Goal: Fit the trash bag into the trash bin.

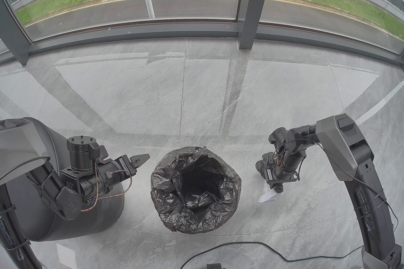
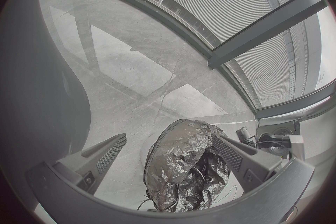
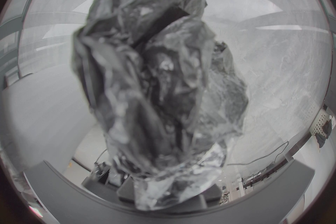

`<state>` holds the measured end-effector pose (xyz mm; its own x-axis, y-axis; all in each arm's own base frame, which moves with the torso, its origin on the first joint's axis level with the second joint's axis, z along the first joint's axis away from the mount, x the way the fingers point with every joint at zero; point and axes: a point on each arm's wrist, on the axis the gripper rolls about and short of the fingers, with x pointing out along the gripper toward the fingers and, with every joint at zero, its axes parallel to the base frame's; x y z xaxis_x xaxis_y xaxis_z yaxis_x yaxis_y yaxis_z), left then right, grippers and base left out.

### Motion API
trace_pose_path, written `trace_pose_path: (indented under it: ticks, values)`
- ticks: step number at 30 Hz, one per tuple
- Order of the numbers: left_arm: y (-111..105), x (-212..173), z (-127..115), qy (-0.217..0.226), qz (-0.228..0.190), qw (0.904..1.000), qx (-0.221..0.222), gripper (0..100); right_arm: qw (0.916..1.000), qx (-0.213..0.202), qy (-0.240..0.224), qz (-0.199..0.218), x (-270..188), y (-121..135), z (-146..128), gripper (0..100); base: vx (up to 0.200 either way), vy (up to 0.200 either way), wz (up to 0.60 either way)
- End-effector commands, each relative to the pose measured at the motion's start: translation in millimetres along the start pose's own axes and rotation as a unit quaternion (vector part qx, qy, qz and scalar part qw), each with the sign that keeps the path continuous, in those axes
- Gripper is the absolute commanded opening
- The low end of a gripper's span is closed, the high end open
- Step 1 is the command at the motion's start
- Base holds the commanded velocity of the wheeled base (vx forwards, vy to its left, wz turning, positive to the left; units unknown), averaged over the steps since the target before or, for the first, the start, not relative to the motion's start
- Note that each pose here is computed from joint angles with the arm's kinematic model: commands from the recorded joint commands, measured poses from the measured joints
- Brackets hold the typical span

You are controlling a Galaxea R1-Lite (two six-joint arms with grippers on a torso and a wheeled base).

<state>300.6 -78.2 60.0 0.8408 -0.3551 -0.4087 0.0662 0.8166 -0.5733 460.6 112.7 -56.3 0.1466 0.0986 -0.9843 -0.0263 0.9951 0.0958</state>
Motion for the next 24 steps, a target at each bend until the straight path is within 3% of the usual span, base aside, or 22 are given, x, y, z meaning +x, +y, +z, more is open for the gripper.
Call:
trace_pose_path:
  ticks: [1,3,4,5,8,9,14,15,16,17,18,24]
  values:
    - [-3,-3,0,-0.006,-0.008,0.9999,0.003,100,0.9973,-0.011,-0.014,0.071,-120,31,-8,0,0.0,0.0,0.0]
    - [-3,-3,0,-0.006,-0.008,0.9999,0.003,100,0.9962,-0.016,0.004,0.086,-139,37,-17,0,0.0,0.0,0.0]
    - [-5,-4,1,-0.008,-0.01,0.9999,0.004,100,0.9892,-0.03,0.072,0.124,-186,53,-49,0,0.0,0.0,0.0]
    - [-5,-5,1,-0.008,-0.011,0.9999,0.004,100,0.9842,-0.042,0.104,0.136,-202,58,-62,0,0.0,0.0,0.0]
    - [-5,-6,1,-0.008,-0.01,0.9999,0.004,100,0.9696,-0.087,0.19,0.127,-228,73,-97,0,0.0,0.0,0.0]
    - [-6,-6,-1,-0.006,-0.011,0.9999,0.004,100,0.9537,-0.124,0.25,0.113,-236,83,-118,0,0.0,0.0,0.0]
    - [-6,-7,0,-0.007,-0.012,0.9999,0.005,100,0.936,-0.219,0.252,0.111,-246,134,-154,0,0.0,0.0,0.0]
    - [-8,-9,1,-0.011,-0.014,0.9998,0.006,100,0.9216,-0.278,0.243,0.121,-257,149,-172,0,0.0,0.0,0.0]
    - [-9,-11,3,-0.013,-0.017,0.9998,0.006,100,0.9122,-0.309,0.238,0.126,-261,156,-180,0,0.0,0.0,0.0]
    - [-9,-11,3,-0.013,-0.017,0.9998,0.006,100,0.911,-0.313,0.238,0.126,-262,157,-181,0,0.0,0.0,0.0]
    - [-10,-12,4,-0.016,-0.018,0.9997,0.007,100,0.9015,-0.338,0.239,0.127,-262,165,-189,0,0.0,0.0,0.0]
    - [-9,-11,2,-0.012,-0.017,0.9998,0.006,100,0.9015,-0.336,0.242,0.125,-237,174,-180,0,0.0,0.0,0.0]
